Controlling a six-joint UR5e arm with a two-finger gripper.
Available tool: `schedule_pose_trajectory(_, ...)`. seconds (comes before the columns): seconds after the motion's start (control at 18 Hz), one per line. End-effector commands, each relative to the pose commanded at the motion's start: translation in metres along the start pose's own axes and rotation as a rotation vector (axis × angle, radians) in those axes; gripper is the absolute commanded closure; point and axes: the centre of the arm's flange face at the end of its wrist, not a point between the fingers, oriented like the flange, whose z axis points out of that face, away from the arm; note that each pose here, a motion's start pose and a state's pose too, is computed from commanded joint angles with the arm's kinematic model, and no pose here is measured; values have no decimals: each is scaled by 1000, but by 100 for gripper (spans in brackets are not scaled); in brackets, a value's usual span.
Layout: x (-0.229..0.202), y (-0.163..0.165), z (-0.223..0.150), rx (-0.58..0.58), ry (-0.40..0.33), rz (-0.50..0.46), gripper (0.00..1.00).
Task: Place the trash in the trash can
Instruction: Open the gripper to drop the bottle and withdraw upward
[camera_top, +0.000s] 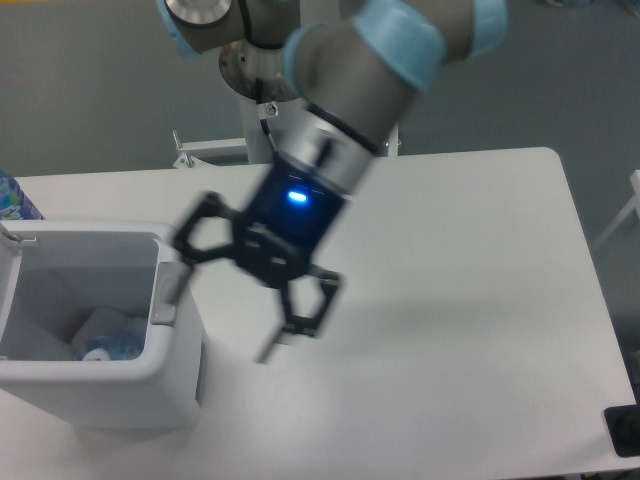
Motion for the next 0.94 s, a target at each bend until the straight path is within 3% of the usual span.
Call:
schedule_pose_trajectory(0.22, -56, 60, 0, -258, -219, 99, 0)
schedule_pose_trajectory(0.33, -67, 73, 2, -349, -273, 136, 0)
schedule_pose_trajectory(0.5, -84, 91, 10, -463, -320, 186, 0)
schedule_pose_trajectory(0.67, -89, 103, 11, -550, -328, 276, 0)
schedule_pose_trajectory(0.94, -89, 120, 11, -721, -314, 320, 0)
